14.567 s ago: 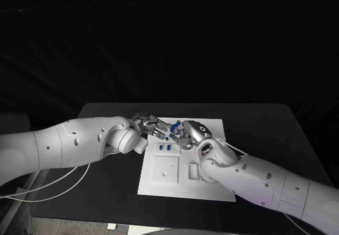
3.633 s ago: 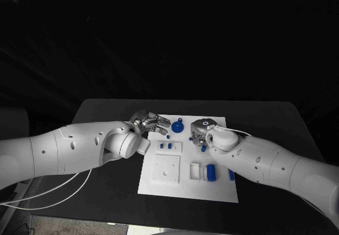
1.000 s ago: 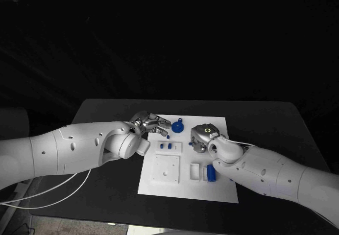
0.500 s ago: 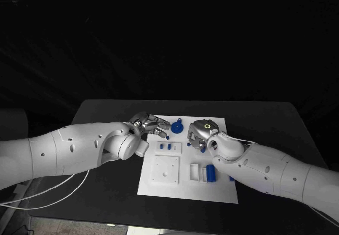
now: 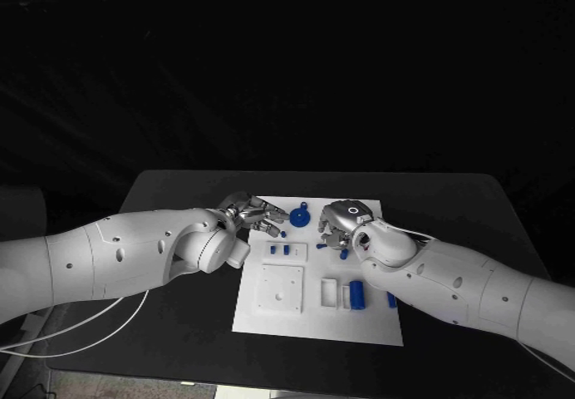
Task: Assemble the parts on the task board
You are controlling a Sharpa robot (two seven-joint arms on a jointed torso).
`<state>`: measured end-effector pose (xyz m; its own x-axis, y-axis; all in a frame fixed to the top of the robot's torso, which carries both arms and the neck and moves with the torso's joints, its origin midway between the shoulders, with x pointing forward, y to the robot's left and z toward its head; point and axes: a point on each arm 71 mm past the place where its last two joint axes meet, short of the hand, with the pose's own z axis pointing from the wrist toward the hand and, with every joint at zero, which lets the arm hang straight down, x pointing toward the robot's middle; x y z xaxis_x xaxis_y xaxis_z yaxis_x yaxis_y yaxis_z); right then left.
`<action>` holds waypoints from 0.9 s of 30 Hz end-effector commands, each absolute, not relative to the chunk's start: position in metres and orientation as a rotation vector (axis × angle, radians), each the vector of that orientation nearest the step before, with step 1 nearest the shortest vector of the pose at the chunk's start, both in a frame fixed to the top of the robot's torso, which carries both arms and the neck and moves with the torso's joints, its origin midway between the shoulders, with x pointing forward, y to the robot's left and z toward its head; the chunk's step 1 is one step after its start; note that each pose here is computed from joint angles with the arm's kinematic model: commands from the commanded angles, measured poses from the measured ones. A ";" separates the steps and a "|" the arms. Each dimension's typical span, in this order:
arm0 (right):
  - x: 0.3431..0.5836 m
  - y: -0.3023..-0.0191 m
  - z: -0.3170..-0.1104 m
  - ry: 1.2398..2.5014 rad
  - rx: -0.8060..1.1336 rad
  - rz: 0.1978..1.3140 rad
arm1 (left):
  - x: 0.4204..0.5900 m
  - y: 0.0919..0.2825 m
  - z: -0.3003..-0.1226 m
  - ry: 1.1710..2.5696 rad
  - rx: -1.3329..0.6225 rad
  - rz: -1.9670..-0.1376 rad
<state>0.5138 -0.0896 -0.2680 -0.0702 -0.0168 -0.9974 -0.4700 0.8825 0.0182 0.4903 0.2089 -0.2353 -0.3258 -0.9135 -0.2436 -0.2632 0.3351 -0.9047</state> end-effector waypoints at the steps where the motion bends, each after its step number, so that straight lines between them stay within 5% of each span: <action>1: 0.514 -0.090 -0.276 1.707 -0.437 0.377 | 0.490 0.207 -0.234 1.801 -1.031 -1.019; 27: 0.515 -0.073 -0.292 1.750 -0.541 0.355 | 0.490 0.203 -0.234 1.809 -1.022 -1.034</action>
<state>0.5159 -0.0740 -0.2891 -0.1727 -0.1454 -0.9742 -0.5181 0.8546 -0.0358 0.4902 0.2066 -0.2355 -0.3374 -0.9090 -0.2448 -0.2614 0.3403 -0.9033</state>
